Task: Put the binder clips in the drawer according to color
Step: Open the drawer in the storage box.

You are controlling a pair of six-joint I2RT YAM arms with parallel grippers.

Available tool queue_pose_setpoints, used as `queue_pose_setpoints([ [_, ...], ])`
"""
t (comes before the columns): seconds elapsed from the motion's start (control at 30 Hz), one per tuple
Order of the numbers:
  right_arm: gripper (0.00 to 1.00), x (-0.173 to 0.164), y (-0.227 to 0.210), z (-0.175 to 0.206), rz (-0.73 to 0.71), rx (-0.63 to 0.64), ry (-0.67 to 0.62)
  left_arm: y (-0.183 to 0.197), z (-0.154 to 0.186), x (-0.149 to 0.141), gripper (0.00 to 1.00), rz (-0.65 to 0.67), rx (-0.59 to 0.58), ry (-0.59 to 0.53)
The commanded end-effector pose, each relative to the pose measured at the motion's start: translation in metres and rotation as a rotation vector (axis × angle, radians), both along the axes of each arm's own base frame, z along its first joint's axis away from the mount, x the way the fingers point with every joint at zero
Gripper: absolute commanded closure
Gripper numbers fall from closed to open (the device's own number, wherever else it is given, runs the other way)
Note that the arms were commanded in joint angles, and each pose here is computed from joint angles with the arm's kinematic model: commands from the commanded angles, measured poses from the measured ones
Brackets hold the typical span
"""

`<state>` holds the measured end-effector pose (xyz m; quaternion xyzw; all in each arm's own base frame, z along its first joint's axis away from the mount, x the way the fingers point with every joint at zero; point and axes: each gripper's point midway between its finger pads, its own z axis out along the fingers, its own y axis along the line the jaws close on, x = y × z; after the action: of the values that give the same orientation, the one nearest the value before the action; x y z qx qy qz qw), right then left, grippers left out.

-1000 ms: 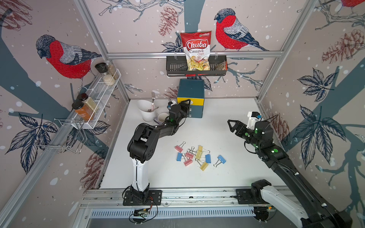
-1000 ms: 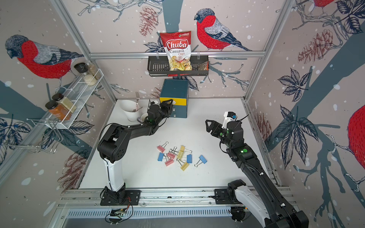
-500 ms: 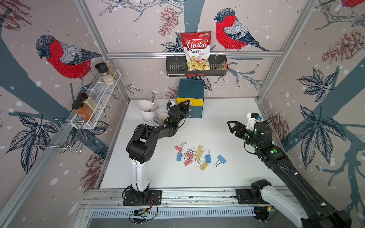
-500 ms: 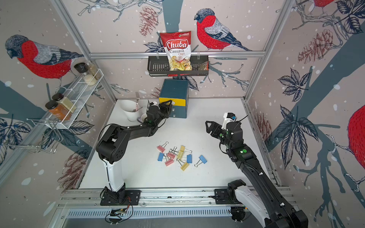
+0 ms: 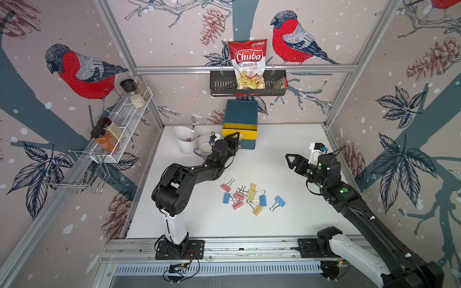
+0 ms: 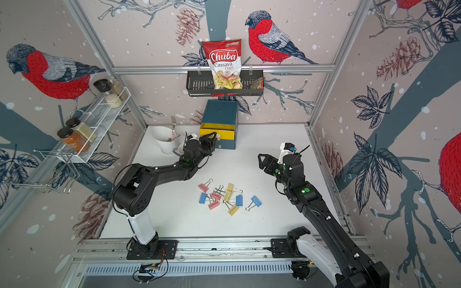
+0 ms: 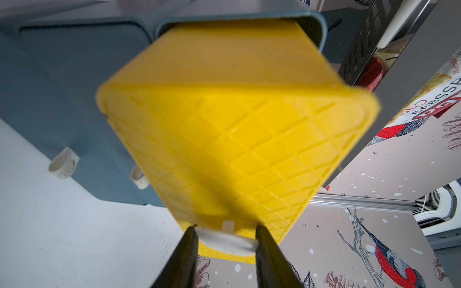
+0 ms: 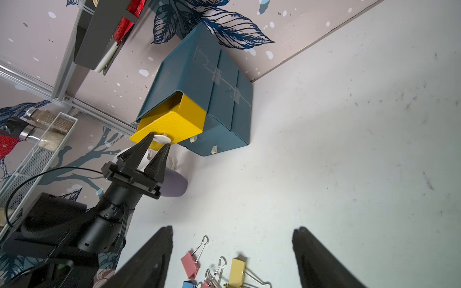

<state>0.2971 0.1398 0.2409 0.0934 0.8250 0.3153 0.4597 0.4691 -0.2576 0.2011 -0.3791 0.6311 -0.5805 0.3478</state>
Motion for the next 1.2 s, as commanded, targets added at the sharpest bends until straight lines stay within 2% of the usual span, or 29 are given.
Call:
queue_pose_setpoints([
  [0.0,0.20,0.000,-0.001,-0.004,-0.019,-0.032,0.003,0.003,0.004,-0.012,0.66,0.006,-0.011,-0.014],
  [0.47,0.24,-0.005,0.008,-0.020,-0.041,-0.126,0.060,0.009,0.011,-0.068,0.66,-0.014,0.030,0.003],
  [0.9,0.26,-0.023,0.022,-0.051,-0.072,-0.249,0.154,0.008,-0.004,-0.086,0.65,-0.040,0.059,0.038],
  [1.03,0.25,-0.030,0.019,-0.065,-0.117,-0.288,0.211,0.008,-0.006,-0.086,0.58,-0.040,0.077,0.051],
  [1.17,0.24,-0.039,0.017,-0.079,-0.161,-0.292,0.280,0.007,-0.007,-0.088,0.40,-0.052,0.108,0.077],
])
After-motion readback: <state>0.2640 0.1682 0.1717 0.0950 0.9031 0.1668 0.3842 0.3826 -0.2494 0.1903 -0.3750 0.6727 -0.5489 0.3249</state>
